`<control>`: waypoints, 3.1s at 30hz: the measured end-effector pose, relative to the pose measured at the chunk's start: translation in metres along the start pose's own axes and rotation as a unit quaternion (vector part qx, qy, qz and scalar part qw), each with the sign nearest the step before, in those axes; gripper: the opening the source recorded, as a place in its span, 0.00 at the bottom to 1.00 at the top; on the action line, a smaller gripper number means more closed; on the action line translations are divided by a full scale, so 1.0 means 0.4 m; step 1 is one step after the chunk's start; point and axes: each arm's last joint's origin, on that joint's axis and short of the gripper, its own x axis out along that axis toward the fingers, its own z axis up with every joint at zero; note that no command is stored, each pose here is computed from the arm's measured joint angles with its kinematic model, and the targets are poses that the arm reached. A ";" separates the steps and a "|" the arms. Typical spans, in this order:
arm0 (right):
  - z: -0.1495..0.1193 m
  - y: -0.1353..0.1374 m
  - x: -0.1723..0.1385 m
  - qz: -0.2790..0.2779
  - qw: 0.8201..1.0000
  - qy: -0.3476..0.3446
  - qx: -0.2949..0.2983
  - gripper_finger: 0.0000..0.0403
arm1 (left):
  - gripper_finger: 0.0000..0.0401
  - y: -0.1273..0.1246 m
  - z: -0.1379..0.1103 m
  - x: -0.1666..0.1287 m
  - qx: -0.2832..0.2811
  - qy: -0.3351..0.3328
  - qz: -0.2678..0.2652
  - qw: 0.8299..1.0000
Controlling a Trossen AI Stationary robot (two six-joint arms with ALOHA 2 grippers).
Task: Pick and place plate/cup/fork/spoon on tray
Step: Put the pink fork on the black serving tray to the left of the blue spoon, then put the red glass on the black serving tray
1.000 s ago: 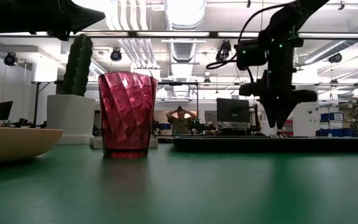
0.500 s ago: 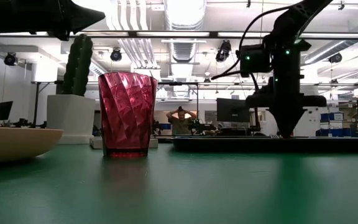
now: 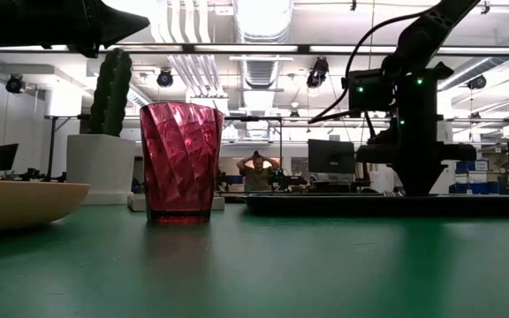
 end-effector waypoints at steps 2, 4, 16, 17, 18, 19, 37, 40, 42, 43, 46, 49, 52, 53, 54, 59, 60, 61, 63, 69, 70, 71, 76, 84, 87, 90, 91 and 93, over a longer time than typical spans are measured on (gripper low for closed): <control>0.000 -0.001 0.000 -0.001 1.000 0.001 0.000 0.02 | 0.04 0.000 0.000 0.000 0.000 0.000 0.000 1.000; -0.002 -0.002 0.000 -0.005 1.000 0.004 -0.001 0.02 | 0.04 0.000 0.000 0.000 0.000 0.000 0.000 1.000; -0.004 -0.006 -0.001 -0.013 1.000 0.010 -0.002 0.02 | 0.04 0.000 0.000 0.000 0.000 0.000 0.000 1.000; -0.004 -0.006 -0.001 -0.013 1.000 0.009 -0.003 0.02 | 0.04 0.000 0.000 0.000 0.000 0.000 0.000 1.000; -0.003 -0.005 -0.001 -0.011 1.000 0.008 -0.003 0.02 | 0.04 0.000 0.000 0.000 0.000 0.000 0.000 1.000; -0.003 -0.004 -0.003 -0.008 1.000 0.007 -0.005 0.02 | 0.04 0.000 0.000 0.000 0.000 0.000 0.000 1.000; -0.208 0.147 -0.229 0.241 0.830 -0.413 -0.289 0.02 | 0.04 -0.002 -0.002 0.000 -0.011 0.001 -0.010 1.000; -0.253 0.165 -0.238 0.286 0.739 -0.499 -0.351 0.02 | 0.04 -0.012 0.001 0.007 -0.013 -0.007 -0.052 0.999; -0.278 0.166 -0.245 0.306 0.685 -0.541 -0.379 0.02 | 0.04 -0.019 0.011 0.018 -0.037 -0.009 -0.070 0.997; -0.289 0.163 -0.247 0.311 0.666 -0.555 -0.389 0.02 | 0.04 -0.022 0.016 0.026 -0.055 -0.006 -0.072 0.996; -0.310 0.151 -0.245 0.311 0.634 -0.576 -0.411 0.02 | 0.04 -0.040 0.024 0.047 -0.098 0.007 -0.083 0.992; -0.319 0.137 -0.240 0.309 0.625 -0.579 -0.423 0.02 | 0.04 -0.067 0.032 0.072 -0.114 0.023 -0.100 0.988; -0.321 0.119 -0.237 0.301 0.617 -0.583 -0.433 0.02 | 0.04 -0.100 0.045 0.095 -0.135 0.034 -0.120 0.983; -0.320 0.113 -0.239 0.298 0.614 -0.586 -0.436 0.02 | 0.04 -0.112 0.048 0.102 -0.146 0.039 -0.126 0.981; -0.319 0.107 -0.242 0.294 0.610 -0.589 -0.440 0.02 | 0.04 -0.123 0.051 0.108 -0.156 0.048 -0.131 0.978; -0.315 0.076 -0.273 0.293 0.595 -0.600 -0.447 0.02 | 0.04 -0.187 0.052 0.138 -0.186 0.157 -0.129 0.961; -0.315 0.070 -0.279 0.298 0.589 -0.600 -0.452 0.02 | 0.04 -0.198 0.055 0.143 -0.184 0.187 -0.123 0.957; -0.315 0.061 -0.287 0.306 0.584 -0.599 -0.454 0.02 | 0.04 -0.210 0.060 0.149 -0.182 0.215 -0.118 0.952; -0.314 0.046 -0.301 0.320 0.575 -0.598 -0.457 0.02 | 0.04 -0.231 0.079 0.162 -0.178 0.268 -0.109 0.940; -0.311 0.007 -0.320 0.320 0.577 -0.594 -0.461 0.02 | 0.04 -0.301 0.117 0.195 -0.144 0.395 -0.113 0.900; -0.310 0.002 -0.323 0.323 0.578 -0.593 -0.458 0.02 | 0.04 -0.313 0.123 0.200 -0.138 0.410 -0.120 0.893; -0.309 -0.003 -0.326 0.324 0.578 -0.593 -0.457 0.02 | 0.04 -0.326 0.128 0.206 -0.136 0.425 -0.127 0.886; -0.308 -0.012 -0.335 0.329 0.576 -0.598 -0.450 0.02 | 0.05 -0.371 0.151 0.237 -0.138 0.467 -0.181 0.854; -0.308 -0.014 -0.329 0.321 0.579 -0.593 -0.459 0.02 | 0.21 -0.376 0.114 0.224 -0.088 0.532 -0.184 0.822; -0.308 -0.014 -0.329 0.321 0.580 -0.592 -0.458 0.02 | 0.32 -0.377 0.093 0.222 -0.077 0.539 -0.177 0.820; -0.308 -0.013 -0.328 0.325 0.583 -0.590 -0.455 0.02 | 0.41 -0.384 0.077 0.223 -0.048 0.542 -0.184 0.819; -0.308 -0.013 -0.327 0.325 0.585 -0.588 -0.455 0.02 | 0.43 -0.390 0.073 0.228 -0.040 0.535 -0.188 0.823; -0.309 -0.013 -0.325 0.327 0.589 -0.584 -0.454 0.02 | 0.46 -0.399 0.062 0.232 -0.017 0.529 -0.203 0.823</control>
